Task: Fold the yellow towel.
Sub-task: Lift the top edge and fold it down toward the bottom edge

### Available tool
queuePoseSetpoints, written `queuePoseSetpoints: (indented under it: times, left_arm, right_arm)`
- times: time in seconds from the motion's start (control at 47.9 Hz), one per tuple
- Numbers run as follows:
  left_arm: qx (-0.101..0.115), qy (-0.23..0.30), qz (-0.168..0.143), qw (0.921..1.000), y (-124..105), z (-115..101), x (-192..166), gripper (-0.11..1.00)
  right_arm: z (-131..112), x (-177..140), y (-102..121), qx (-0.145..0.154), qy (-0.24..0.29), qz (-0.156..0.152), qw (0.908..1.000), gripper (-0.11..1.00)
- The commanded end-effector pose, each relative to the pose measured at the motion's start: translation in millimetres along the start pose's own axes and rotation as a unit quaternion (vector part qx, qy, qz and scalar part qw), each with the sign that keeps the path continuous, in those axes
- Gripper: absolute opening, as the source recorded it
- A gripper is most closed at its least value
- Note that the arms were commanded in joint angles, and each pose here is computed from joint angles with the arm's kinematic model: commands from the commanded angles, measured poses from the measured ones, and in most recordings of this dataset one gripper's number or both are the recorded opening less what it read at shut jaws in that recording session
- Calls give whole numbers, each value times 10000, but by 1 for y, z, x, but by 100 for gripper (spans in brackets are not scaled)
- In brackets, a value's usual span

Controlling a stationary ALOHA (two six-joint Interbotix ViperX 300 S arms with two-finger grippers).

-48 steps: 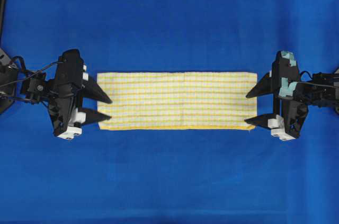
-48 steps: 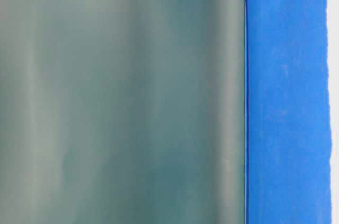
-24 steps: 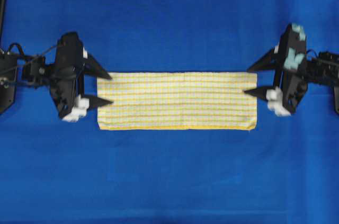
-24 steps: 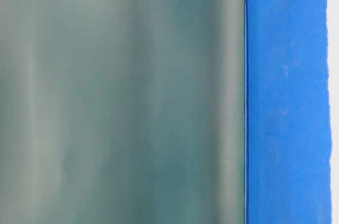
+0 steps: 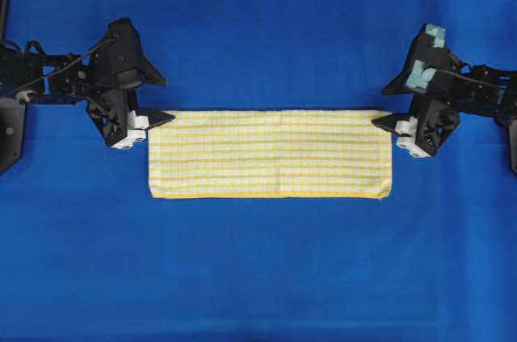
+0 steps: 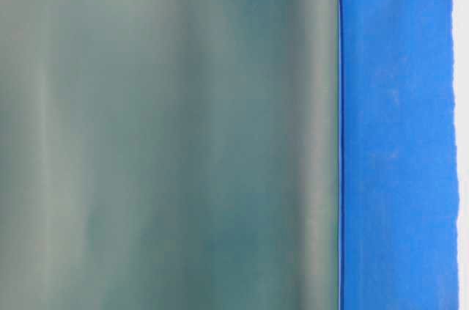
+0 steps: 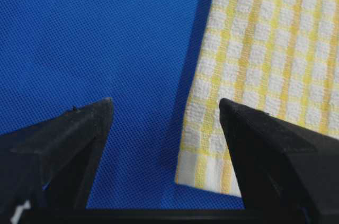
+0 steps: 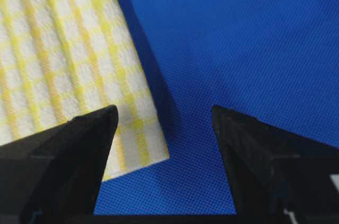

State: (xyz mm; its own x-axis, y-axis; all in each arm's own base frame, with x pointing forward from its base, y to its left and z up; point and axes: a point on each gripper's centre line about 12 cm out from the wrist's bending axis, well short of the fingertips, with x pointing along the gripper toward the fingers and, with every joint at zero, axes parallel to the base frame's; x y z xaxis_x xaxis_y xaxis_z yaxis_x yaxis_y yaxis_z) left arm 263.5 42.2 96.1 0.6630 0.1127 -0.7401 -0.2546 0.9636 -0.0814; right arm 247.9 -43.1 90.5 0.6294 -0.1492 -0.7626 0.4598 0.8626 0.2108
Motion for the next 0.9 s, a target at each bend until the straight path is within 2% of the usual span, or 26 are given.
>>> queuePoseSetpoints:
  times: [0.0,0.334,0.543,0.585,0.648,0.815,0.877]
  left_arm:
    - [1,-46,-4,10000,-1,7,2,73]
    - [15,557,-7,9984,-4,-2,8,73]
    - [23,595,-7,9982,-5,2,11,69]
    - [15,610,-6,9981,-5,2,11,67]
    - [23,733,1,9973,-6,2,12,58]
    - [124,1190,18,9928,-6,-1,12,15]
    - [208,1274,15,9916,-7,0,10,3]
  right_arm:
    - [5,3,2,23,-7,6,10000,72]
    - [4,5,4,18,135,22,9999,72]
    - [4,5,4,3,135,23,9999,70]
    - [4,5,4,-13,135,23,9999,67]
    - [3,5,4,-43,150,25,9999,56]
    - [4,3,4,-118,138,46,9998,10]
    - [7,0,5,-139,65,73,9999,3]
